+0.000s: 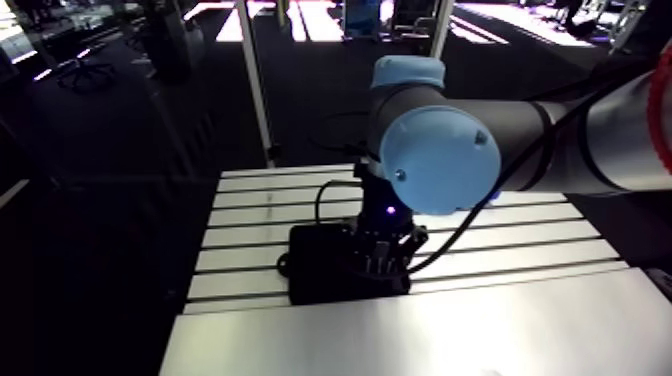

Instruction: Pick up the M10 bolt from the tray and put it into the blue bin.

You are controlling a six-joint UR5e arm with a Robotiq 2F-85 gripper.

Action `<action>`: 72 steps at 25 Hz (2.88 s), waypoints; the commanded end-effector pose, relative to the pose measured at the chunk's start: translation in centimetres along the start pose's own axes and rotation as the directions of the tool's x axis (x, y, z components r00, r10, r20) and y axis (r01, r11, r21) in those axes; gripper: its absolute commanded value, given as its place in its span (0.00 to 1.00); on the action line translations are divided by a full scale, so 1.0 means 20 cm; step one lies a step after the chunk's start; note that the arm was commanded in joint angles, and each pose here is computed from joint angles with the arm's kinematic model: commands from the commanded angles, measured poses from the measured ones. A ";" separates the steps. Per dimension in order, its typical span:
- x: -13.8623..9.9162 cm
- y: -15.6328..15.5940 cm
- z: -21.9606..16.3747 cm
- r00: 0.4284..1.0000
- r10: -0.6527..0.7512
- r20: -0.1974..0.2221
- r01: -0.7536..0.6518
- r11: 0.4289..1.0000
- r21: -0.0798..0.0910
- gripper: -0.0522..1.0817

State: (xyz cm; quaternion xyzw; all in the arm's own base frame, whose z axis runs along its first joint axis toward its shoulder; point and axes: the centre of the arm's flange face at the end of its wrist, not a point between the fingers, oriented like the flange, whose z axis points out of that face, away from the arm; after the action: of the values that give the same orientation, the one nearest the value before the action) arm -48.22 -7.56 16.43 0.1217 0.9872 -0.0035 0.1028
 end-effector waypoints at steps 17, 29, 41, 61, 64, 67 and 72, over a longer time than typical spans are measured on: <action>0.00 0.00 0.00 1.000 -0.004 0.004 0.004 1.000 0.001 0.73; -0.01 -0.01 0.00 0.999 -0.044 0.004 0.044 0.999 0.002 0.87; -0.01 -0.02 -0.12 0.999 -0.049 -0.007 0.049 0.999 -0.003 0.93; -0.04 -0.06 -0.63 0.992 -0.063 -0.105 0.065 0.998 0.022 0.92; -0.04 -0.08 -0.73 0.991 -0.073 -0.111 0.076 0.997 0.024 0.92; -0.03 -0.09 -0.83 0.990 -0.087 -0.114 0.090 0.996 0.021 0.92; -0.02 -0.03 -1.05 0.968 -0.168 -0.186 0.172 0.985 0.004 0.95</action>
State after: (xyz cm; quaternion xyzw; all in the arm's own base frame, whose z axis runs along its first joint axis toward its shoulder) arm -51.51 -8.46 33.24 0.0700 0.9968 -0.0137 0.0362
